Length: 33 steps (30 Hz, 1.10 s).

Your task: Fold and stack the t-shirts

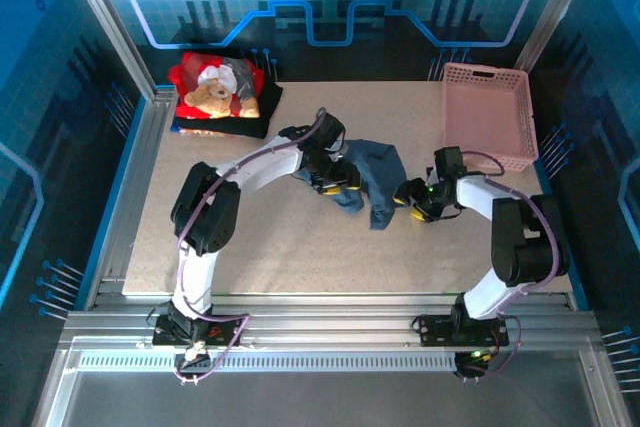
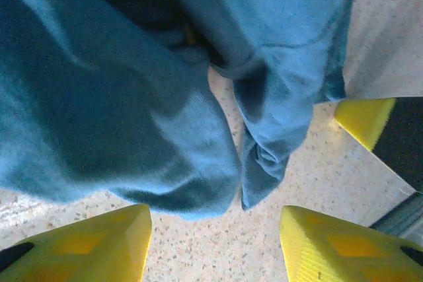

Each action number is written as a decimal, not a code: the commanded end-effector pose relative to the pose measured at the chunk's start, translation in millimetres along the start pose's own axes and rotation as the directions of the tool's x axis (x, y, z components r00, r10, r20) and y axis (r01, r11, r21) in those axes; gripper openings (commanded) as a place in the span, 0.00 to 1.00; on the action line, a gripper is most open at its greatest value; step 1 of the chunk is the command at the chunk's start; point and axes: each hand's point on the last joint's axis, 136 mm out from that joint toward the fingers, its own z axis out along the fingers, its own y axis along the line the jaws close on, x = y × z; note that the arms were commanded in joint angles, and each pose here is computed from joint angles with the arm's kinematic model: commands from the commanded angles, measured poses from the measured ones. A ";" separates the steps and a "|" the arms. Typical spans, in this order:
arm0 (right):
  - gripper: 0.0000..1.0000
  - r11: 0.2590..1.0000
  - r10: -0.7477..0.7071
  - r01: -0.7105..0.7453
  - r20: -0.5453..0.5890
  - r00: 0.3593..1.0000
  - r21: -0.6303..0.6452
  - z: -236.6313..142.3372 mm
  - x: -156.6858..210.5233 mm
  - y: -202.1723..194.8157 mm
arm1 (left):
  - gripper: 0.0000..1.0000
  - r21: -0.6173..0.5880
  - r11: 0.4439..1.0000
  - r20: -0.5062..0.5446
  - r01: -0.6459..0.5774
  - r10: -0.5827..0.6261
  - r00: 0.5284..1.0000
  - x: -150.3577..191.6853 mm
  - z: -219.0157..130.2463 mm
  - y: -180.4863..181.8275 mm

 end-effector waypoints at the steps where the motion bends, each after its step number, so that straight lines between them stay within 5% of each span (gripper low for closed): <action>1: 0.59 1.000 0.010 -0.010 0.000 1.000 -0.006 4.2 -8.3 3.6 | 0.53 -0.068 0.997 -0.021 0.021 -0.023 1.000 0.2 10.7 1.8; 11: 0.45 0.999 0.009 -0.008 -0.016 1.000 0.045 14.5 -20.0 5.8 | 0.38 -0.158 0.987 -0.096 0.016 -0.031 0.995 9.9 46.7 18.4; 18: 0.07 0.999 0.007 -0.007 -0.021 1.000 0.034 17.1 -25.4 15.7 | 0.00 -0.230 0.973 -0.083 -0.029 0.010 0.997 6.0 33.6 31.8; 20: 0.00 1.000 -0.005 0.005 -0.001 1.000 0.016 9.0 -29.2 24.5 | 0.00 -0.216 0.976 -0.019 -0.028 0.025 1.000 -4.0 13.9 26.9; 29: 0.00 0.995 -0.085 0.090 0.102 0.991 -0.047 -42.3 -40.5 63.3 | 0.00 -0.099 0.995 0.241 0.002 0.022 0.970 -32.9 -85.9 10.2; 33: 0.00 0.994 -0.093 0.098 0.090 0.992 -0.050 -45.7 -36.9 65.8 | 0.02 0.030 0.998 0.201 -0.052 0.045 0.979 -25.5 -83.6 -13.4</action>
